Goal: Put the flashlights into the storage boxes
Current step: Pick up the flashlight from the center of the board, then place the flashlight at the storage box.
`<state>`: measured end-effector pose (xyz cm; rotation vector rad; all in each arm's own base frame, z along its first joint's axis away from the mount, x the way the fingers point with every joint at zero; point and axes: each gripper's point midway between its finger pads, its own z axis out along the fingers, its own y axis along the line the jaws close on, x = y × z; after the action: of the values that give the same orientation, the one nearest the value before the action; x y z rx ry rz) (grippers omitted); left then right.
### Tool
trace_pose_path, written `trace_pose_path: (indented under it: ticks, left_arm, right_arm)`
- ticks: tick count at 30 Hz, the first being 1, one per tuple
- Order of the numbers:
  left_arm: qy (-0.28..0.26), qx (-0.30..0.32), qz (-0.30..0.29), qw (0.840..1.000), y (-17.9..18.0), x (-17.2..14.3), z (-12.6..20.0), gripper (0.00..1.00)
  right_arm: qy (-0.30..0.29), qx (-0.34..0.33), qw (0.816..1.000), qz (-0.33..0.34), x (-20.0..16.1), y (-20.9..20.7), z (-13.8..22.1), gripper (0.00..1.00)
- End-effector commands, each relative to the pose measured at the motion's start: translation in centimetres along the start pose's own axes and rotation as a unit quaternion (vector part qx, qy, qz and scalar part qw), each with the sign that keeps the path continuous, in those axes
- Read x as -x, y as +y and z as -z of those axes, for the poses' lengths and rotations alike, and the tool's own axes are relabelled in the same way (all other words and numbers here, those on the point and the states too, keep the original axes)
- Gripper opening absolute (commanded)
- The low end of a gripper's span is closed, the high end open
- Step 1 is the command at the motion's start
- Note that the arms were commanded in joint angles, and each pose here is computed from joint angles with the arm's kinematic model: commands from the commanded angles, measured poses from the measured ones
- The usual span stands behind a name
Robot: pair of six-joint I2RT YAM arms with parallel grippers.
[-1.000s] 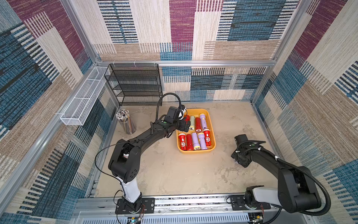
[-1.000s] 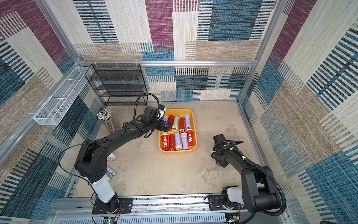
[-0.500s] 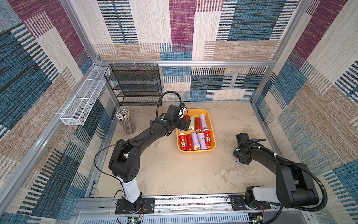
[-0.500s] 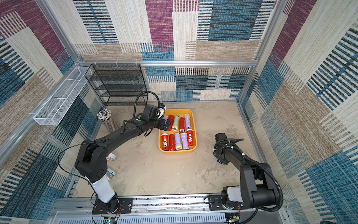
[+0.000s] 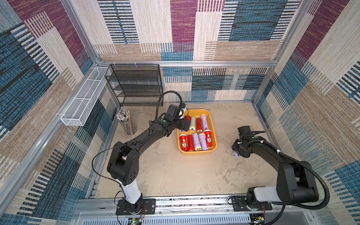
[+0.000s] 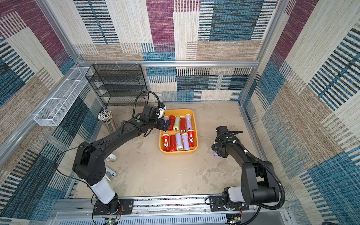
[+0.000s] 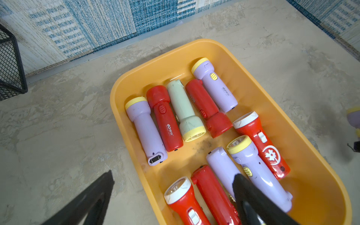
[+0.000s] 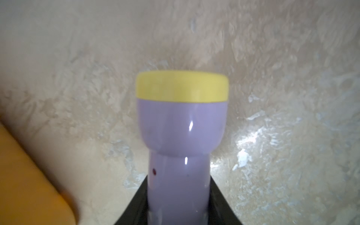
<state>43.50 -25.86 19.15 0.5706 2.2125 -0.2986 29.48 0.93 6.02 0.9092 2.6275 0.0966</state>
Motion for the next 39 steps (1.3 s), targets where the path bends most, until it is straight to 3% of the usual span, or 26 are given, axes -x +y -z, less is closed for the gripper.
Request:
trace_pose_path:
  ticks: [1, 9, 19, 29, 39]
  left_arm:
    - [-0.004, 0.016, -0.015, 1.0, 0.6, 0.3, 0.7, 0.99]
    - [-0.009, 0.052, -0.015, 0.998, 1.9, 0.2, 2.0, 0.99]
    - [-0.019, 0.112, 0.022, 0.993, 5.3, -1.9, 4.9, 0.99]
    - [-0.022, 0.151, 0.078, 0.985, 8.7, -5.5, 8.7, 0.99]
    - [-0.015, 0.166, 0.091, 0.982, 9.2, -7.8, 10.9, 0.99]
  right_arm:
    - [-0.018, 0.025, 0.999, 0.026, 1.9, 2.0, 1.4, 0.33]
    - [-0.038, 0.084, 0.99, 0.104, 5.5, 9.4, 4.7, 0.33]
    - [-0.01, 0.145, 0.956, 0.256, 1.6, 19.8, 5.7, 0.35]
    - [0.082, 0.154, 0.926, 0.336, -6.5, 20.5, 2.4, 0.35]
    - [0.123, 0.164, 0.913, 0.353, -10.1, 20.7, 0.4, 0.35]
